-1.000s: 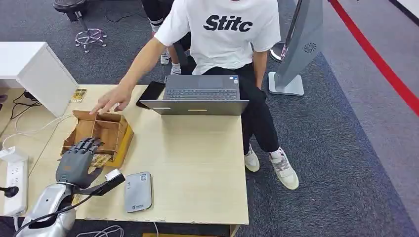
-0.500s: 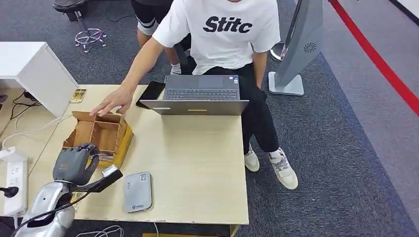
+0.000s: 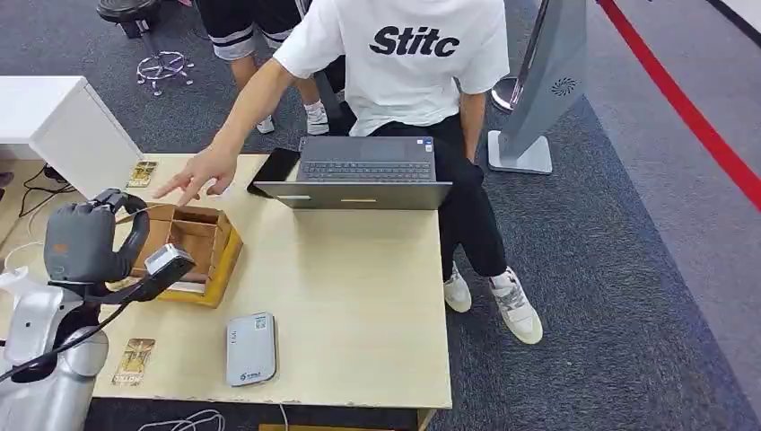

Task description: Pass the card to the sensor for recognition and then transmit it.

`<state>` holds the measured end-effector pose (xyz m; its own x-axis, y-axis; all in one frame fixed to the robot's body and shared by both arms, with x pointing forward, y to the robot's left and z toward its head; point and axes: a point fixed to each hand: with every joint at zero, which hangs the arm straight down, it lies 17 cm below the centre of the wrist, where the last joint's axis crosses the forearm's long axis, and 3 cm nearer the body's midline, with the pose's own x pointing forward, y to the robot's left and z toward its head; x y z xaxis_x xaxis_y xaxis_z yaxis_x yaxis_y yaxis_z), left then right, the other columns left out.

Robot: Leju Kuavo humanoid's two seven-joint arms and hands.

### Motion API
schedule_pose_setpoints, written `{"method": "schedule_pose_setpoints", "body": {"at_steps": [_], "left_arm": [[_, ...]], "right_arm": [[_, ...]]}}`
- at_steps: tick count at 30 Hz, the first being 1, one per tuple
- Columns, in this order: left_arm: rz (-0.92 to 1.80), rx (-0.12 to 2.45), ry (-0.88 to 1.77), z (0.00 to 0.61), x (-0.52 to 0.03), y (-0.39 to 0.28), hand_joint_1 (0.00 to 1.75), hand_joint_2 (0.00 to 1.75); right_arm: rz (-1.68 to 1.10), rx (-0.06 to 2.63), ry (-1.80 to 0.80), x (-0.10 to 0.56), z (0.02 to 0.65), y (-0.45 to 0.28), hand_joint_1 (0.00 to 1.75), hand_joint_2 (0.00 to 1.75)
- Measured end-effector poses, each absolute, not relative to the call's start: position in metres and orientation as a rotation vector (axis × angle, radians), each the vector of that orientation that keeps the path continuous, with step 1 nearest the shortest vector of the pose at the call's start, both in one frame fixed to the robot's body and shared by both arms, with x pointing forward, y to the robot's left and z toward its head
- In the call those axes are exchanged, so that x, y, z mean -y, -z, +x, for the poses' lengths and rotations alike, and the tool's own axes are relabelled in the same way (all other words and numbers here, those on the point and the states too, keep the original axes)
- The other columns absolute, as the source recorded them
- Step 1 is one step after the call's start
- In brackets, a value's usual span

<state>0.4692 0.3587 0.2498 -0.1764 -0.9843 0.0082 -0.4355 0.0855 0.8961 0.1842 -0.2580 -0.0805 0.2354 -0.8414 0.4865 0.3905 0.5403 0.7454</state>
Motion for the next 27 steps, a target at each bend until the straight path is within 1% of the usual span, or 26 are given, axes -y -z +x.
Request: {"method": "schedule_pose_setpoints", "body": {"at_steps": [12,13,14,15,27], "left_arm": [[1.447,1.718,1.03,0.466,-0.363,-0.266,1.75,1.75],[1.448,1.719,1.029,0.465,-0.363,-0.266,1.38,1.75],[1.449,1.72,1.028,0.465,-0.363,-0.267,0.54,1.75],[1.45,1.719,1.027,0.465,-0.363,-0.267,0.0,1.75],[1.443,1.775,0.996,0.451,-0.36,-0.274,0.0,1.75]], "right_arm": [[0.542,1.01,0.901,0.256,0.185,0.081,0.0,1.75],[0.543,1.011,0.901,0.256,0.186,0.08,0.0,1.75],[0.543,1.01,0.901,0.256,0.186,0.081,0.0,1.75],[0.542,1.01,0.901,0.256,0.185,0.081,0.0,1.75],[0.534,1.002,0.923,0.258,0.182,0.083,0.0,1.75]]}}
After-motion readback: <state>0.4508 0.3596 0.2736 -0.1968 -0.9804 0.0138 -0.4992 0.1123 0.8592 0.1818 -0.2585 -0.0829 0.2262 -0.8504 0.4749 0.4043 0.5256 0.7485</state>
